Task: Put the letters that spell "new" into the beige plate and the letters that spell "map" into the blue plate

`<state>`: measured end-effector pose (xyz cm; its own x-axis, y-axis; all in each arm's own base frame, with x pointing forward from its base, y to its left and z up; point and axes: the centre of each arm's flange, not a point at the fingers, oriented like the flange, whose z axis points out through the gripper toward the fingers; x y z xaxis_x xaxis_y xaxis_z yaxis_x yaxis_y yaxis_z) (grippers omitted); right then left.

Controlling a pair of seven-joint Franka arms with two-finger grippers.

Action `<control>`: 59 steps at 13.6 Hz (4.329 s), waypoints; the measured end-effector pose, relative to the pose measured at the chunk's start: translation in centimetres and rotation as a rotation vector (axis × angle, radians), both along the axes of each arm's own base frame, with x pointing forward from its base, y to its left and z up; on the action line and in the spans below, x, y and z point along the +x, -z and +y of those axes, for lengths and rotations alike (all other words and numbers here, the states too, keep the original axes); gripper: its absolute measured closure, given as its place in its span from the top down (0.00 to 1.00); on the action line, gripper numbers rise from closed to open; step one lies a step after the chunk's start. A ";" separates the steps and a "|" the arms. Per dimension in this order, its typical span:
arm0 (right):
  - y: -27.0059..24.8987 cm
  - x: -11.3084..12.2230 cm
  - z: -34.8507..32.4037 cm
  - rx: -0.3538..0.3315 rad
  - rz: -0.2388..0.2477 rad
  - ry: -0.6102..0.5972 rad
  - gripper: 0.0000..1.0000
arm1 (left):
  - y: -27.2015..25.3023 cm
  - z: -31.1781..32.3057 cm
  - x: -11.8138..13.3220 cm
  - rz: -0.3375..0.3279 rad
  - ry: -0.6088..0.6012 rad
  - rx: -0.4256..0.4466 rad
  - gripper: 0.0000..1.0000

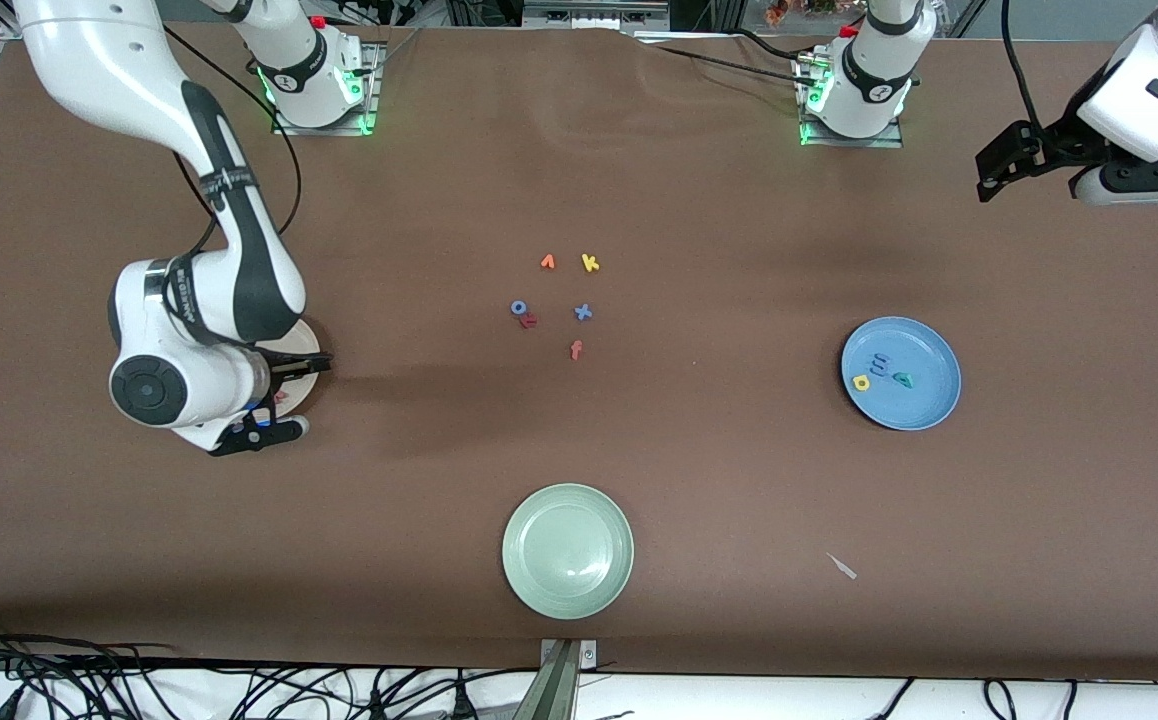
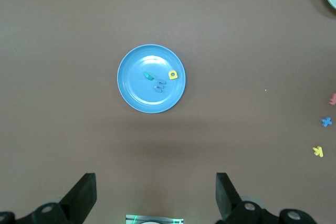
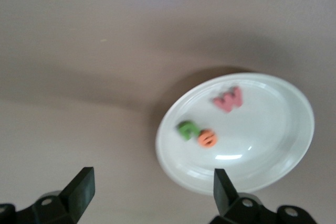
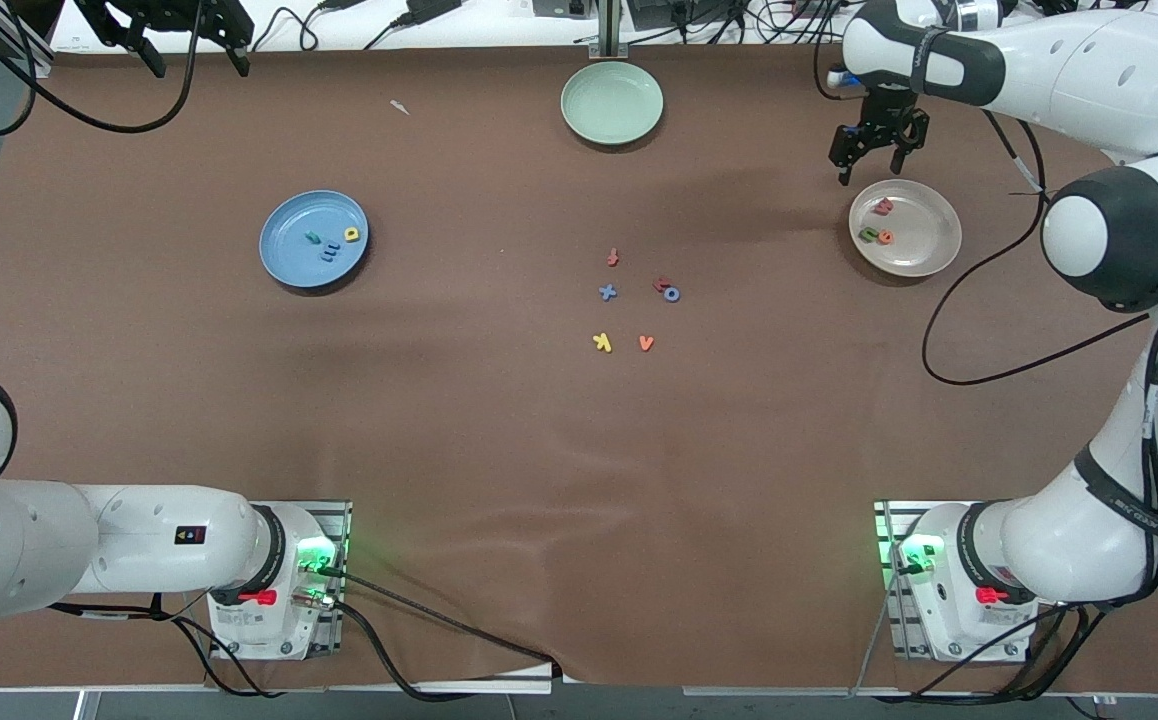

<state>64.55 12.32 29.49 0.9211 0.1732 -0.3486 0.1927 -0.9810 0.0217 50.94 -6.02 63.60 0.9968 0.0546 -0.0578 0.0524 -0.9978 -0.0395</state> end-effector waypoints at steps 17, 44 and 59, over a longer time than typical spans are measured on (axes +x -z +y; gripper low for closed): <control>-23.0 -9.6 -4.3 0.023 -0.173 0.138 1.00 | 0.9 3.3 2.5 0.013 -0.077 -0.039 1.00; -29.5 -9.9 -8.8 0.055 -0.239 0.228 1.00 | 0.9 4.5 2.6 0.013 -0.100 -0.040 1.00; -29.5 -9.9 -8.9 0.055 -0.239 0.228 1.00 | 1.0 4.6 2.6 0.013 -0.102 -0.040 1.00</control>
